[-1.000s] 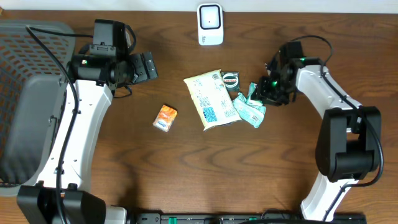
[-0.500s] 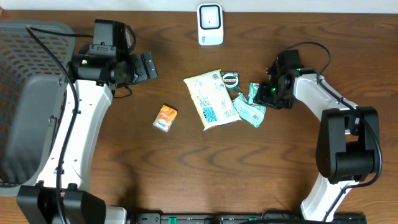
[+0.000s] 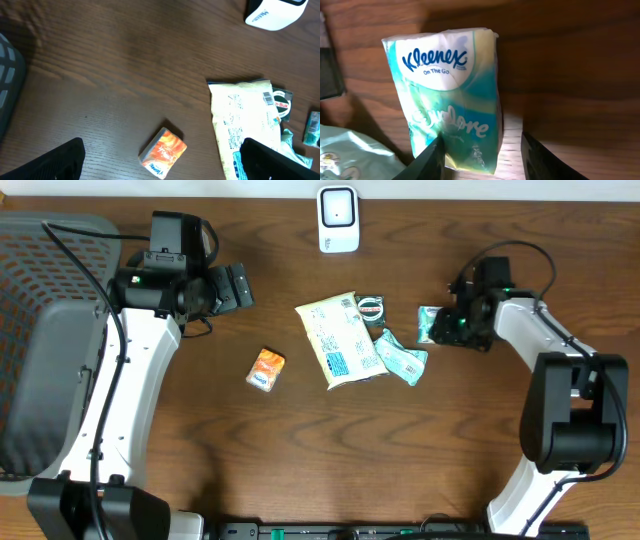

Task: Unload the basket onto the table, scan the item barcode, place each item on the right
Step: 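Grasp the teal Kleenex pack with the right gripper and lift it, then carry the teal pack up to the scanner with the right gripper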

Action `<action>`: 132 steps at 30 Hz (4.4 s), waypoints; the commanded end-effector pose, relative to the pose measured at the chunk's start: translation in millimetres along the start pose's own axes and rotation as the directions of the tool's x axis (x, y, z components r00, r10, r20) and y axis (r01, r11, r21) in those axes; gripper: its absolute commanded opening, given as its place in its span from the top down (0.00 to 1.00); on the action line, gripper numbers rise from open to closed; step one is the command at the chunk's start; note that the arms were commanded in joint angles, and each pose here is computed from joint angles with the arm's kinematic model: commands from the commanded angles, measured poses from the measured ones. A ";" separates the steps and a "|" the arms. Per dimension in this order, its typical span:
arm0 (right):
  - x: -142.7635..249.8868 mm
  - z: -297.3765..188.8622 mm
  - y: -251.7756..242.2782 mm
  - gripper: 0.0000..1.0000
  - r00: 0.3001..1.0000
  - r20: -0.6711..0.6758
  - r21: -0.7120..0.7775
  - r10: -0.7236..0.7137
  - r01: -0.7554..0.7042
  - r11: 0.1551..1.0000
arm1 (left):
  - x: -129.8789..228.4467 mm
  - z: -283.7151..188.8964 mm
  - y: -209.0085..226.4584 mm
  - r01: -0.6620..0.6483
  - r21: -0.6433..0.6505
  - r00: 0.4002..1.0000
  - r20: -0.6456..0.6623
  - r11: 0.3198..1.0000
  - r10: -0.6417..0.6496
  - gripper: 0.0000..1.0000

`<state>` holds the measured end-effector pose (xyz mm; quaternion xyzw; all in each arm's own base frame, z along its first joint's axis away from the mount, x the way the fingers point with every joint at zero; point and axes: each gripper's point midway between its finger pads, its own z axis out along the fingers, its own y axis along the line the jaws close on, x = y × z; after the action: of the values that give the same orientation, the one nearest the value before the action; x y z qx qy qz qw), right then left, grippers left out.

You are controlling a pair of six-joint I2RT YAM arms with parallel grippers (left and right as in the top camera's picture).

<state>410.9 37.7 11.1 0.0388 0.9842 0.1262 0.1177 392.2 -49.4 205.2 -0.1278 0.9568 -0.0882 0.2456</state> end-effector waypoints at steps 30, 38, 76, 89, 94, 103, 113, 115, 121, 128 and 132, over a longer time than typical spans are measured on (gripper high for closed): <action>11.5 -1.7 45.7 0.99 0.995 -0.025 -0.372 0.092 -0.095 0.923 | -0.7 0.7 -1.6 -0.002 0.007 1.000 -0.004 1.000 0.002 0.02; -0.5 -89.0 113.8 0.99 0.992 0.113 -0.828 -0.064 0.130 0.545 | -0.7 0.7 -1.6 -0.002 0.007 1.000 -0.004 1.000 0.002 0.02; 26.4 -84.0 175.4 0.99 0.986 -0.151 -0.666 -0.065 -0.053 0.744 | -0.8 0.7 -1.6 -0.002 0.008 1.000 -0.004 1.000 0.002 0.02; -92.9 -160.8 206.9 0.99 0.885 0.381 0.030 -0.267 0.277 0.960 | -0.7 0.7 -1.6 -0.002 0.007 1.000 -0.004 1.000 0.002 0.02; -130.8 -174.7 209.4 0.99 0.751 0.533 0.308 -0.389 0.256 0.916 | -0.7 0.7 -1.6 -0.002 0.007 1.000 -0.004 1.000 0.002 0.02; -184.0 -142.9 220.7 0.99 0.552 0.515 0.663 -0.656 0.228 0.713 | -0.7 0.7 -1.6 -0.002 0.007 1.000 -0.004 1.000 0.002 0.02; -213.4 -61.5 215.4 0.99 0.428 0.289 0.864 -0.856 0.269 0.426 | -0.7 0.7 -1.6 -0.002 0.007 1.000 -0.004 1.000 0.002 0.02; -215.2 -50.5 212.3 0.99 0.416 0.241 0.888 -0.877 0.270 0.372 | -0.7 0.7 -1.6 -0.002 0.007 1.000 -0.004 1.000 0.002 0.02; -216.1 -32.7 212.9 0.99 0.375 0.154 0.913 -0.914 0.299 0.276 | -0.7 0.7 -1.6 -0.002 0.007 1.000 -0.004 1.000 0.002 0.02; -215.4 -36.8 215.5 0.99 0.379 0.163 0.920 -0.911 0.276 0.279 | -0.7 0.7 -1.6 -0.002 0.007 1.000 -0.004 1.000 0.002 0.02; -214.0 -37.1 218.7 0.99 0.381 0.181 0.917 -0.907 0.269 0.296 | -0.8 0.7 -1.6 -0.002 0.008 1.000 -0.004 1.000 0.002 0.02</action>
<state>623.7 210.0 143.1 -0.2877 0.7300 -0.3900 0.4819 392.3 -49.3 205.2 -0.1279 0.9568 -0.0880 0.2457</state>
